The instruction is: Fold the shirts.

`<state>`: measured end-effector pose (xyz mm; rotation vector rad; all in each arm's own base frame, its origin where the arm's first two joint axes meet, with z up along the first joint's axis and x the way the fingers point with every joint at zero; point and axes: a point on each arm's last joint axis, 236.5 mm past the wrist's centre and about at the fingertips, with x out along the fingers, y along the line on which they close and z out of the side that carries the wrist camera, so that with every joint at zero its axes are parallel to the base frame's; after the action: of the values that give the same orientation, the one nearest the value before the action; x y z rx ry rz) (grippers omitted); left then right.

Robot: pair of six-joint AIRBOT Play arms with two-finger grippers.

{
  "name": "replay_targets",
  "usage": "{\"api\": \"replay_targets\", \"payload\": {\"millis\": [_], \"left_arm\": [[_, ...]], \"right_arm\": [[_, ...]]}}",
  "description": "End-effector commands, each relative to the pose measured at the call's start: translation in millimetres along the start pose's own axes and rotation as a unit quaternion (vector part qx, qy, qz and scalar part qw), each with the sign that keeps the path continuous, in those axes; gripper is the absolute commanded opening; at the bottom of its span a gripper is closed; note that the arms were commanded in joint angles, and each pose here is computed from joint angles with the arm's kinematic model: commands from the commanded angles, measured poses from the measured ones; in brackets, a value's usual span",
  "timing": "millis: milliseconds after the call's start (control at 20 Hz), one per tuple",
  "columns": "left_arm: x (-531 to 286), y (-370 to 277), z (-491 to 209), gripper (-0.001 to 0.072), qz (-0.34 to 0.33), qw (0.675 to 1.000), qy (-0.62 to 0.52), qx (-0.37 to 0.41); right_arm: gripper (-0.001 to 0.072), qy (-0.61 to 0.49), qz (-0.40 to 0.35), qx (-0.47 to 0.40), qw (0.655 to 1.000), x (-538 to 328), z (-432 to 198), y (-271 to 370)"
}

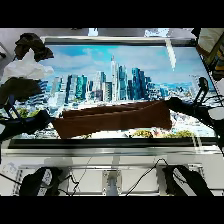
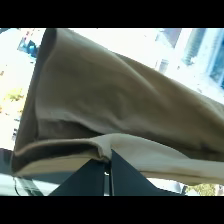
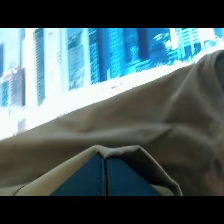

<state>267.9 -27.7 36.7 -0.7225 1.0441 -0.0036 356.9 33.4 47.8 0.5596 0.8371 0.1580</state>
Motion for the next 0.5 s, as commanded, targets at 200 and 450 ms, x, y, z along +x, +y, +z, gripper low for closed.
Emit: {"api": "replay_targets", "payload": {"millis": [200, 450], "left_arm": [[91, 9, -10, 0.0012, 0.014, 0.996, 0.086, 0.005], [146, 14, -18, 0.0012, 0.038, 0.995, 0.092, -0.010]], "right_arm": [[0.0026, -0.016, -0.063, 0.026, 0.998, 67, 12, -69], [0.0026, 0.010, -0.088, 0.027, 0.996, 93, -2, -97]]}}
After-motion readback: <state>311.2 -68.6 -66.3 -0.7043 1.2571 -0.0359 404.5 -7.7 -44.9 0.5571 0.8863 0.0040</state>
